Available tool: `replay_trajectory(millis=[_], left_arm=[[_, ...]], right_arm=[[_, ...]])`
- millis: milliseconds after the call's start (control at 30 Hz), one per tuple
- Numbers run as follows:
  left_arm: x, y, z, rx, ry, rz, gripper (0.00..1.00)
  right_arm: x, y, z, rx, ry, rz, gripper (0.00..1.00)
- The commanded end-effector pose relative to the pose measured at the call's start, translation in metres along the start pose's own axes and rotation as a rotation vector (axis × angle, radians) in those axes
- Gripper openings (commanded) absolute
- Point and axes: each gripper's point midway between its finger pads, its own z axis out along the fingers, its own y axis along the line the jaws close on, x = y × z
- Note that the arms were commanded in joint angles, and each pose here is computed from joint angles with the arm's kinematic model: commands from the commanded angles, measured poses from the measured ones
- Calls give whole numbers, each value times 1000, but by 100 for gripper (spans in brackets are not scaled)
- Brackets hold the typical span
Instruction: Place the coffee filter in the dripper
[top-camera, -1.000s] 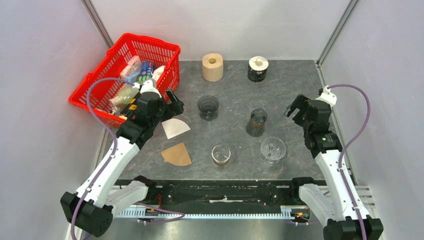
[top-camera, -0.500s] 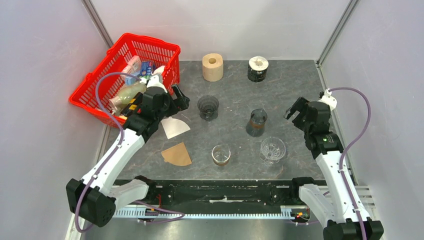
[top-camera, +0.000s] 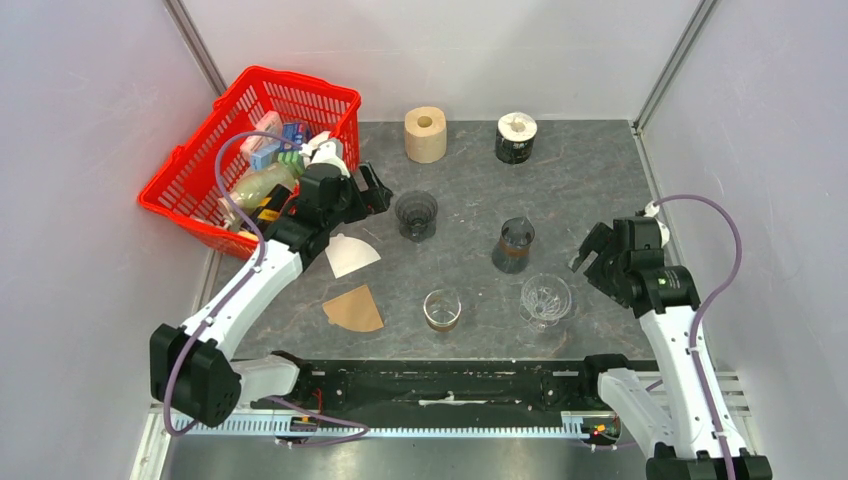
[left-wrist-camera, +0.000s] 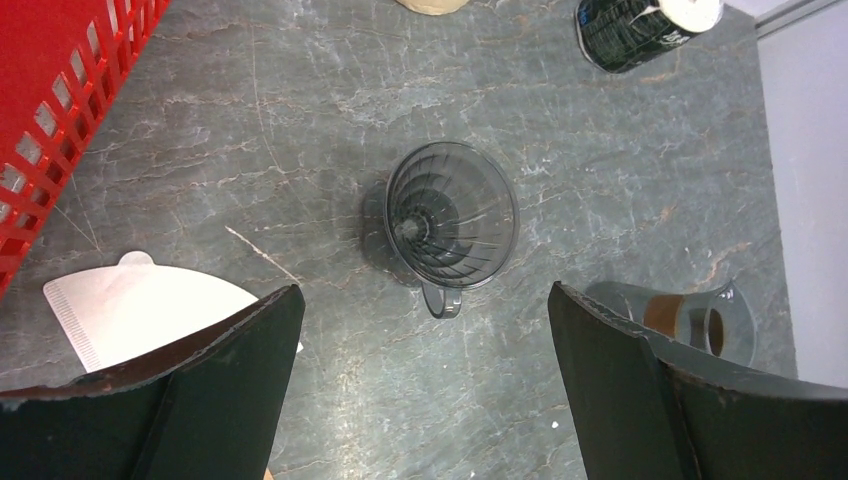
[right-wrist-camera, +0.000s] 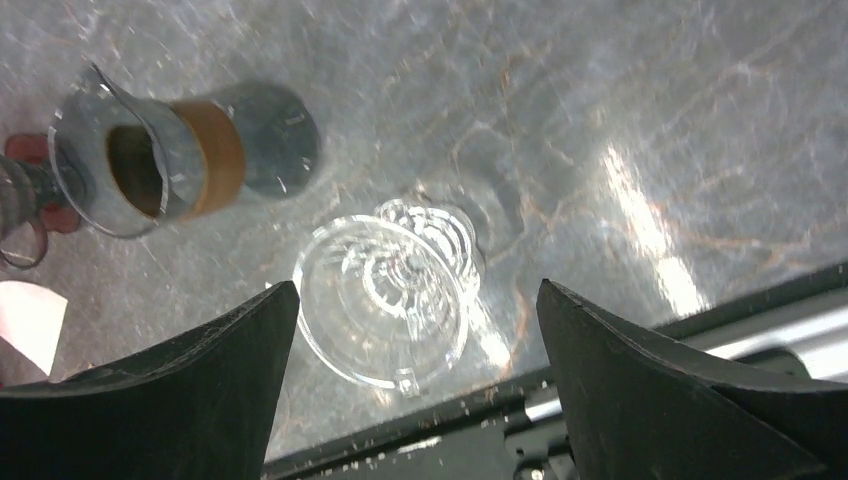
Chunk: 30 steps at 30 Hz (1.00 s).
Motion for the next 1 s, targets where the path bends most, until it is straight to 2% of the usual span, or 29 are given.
replay_trajectory(millis=[0, 333, 533, 767, 900, 967], left_arm=[[-4, -10, 5, 60, -21, 66, 99], [7, -10, 12, 78, 17, 91, 99], [7, -10, 12, 75, 20, 97, 99], [9, -8, 14, 65, 29, 105, 99], [10, -6, 13, 63, 30, 109, 99], [10, -7, 13, 64, 32, 108, 99]], right_arm=[[31, -9, -17, 8, 109, 72, 97], [71, -10, 0, -27, 231, 123, 94], [82, -12, 15, -30, 270, 93, 82], [91, -6, 37, -66, 293, 93, 59], [95, -8, 43, -47, 315, 77, 53], [95, -9, 46, -42, 316, 75, 47]])
